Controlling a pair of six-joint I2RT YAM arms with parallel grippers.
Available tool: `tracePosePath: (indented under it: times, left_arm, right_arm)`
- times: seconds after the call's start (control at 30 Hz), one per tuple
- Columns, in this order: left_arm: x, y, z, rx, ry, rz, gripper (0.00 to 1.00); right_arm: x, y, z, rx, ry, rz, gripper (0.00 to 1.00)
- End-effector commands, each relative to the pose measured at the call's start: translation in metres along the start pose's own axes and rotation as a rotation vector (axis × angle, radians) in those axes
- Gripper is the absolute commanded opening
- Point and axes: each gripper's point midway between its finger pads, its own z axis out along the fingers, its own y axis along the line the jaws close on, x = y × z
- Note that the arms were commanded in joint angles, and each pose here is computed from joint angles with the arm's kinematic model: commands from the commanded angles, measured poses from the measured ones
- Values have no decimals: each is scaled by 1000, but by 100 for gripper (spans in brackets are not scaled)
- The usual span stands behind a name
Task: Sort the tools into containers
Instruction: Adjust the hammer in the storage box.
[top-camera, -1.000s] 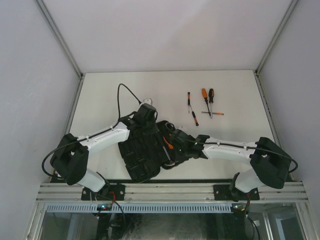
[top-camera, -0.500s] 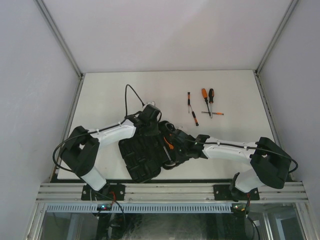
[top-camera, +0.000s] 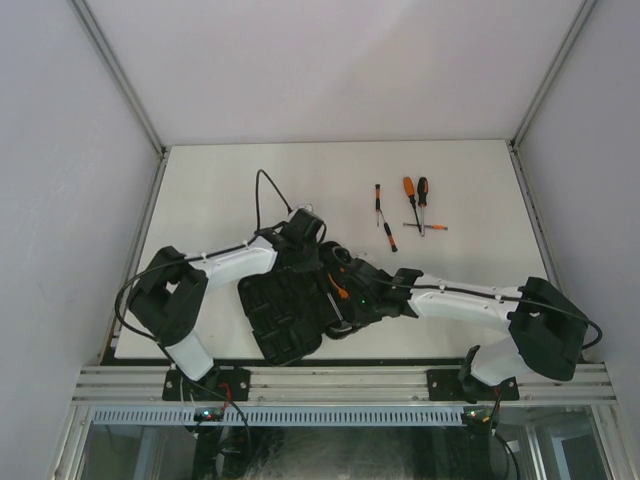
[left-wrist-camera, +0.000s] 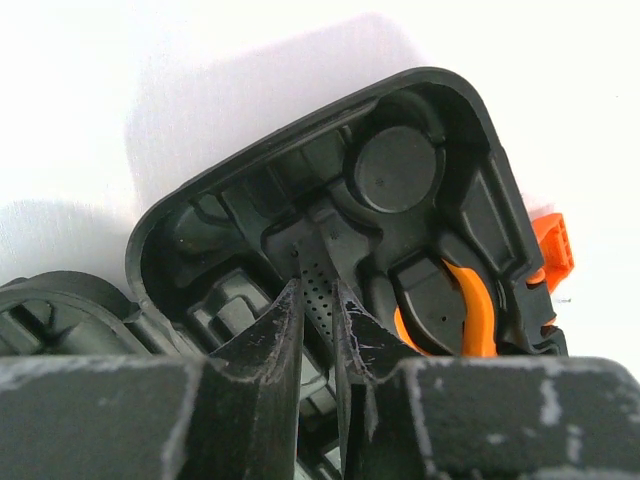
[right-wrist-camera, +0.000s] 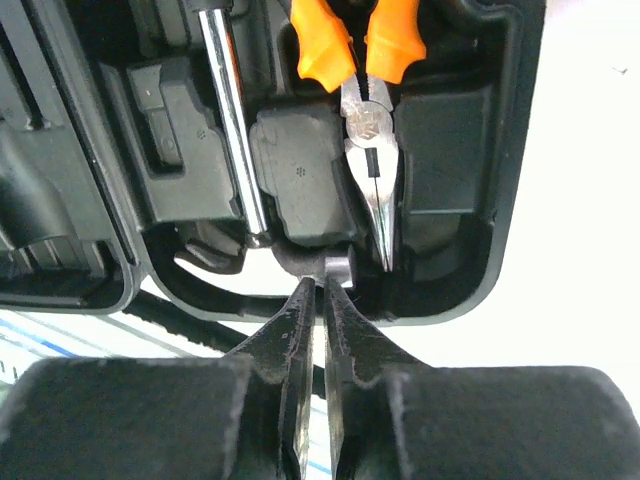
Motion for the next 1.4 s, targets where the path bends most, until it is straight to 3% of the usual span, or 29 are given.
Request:
tracePosePath:
  times: [0.0, 0.33, 1.37]
  left_arm:
    - [-15, -13, 3, 26, -27, -2, 21]
    - [-2, -6, 14, 12, 7, -5, 20]
    - [5, -5, 19, 14, 25, -9, 18]
  right_arm:
    - [-27, 16, -28, -49, -105, -27, 6]
    - [-28, 32, -34, -106, -90, -46, 7]
    - [25, 17, 22, 76, 163, -112, 7]
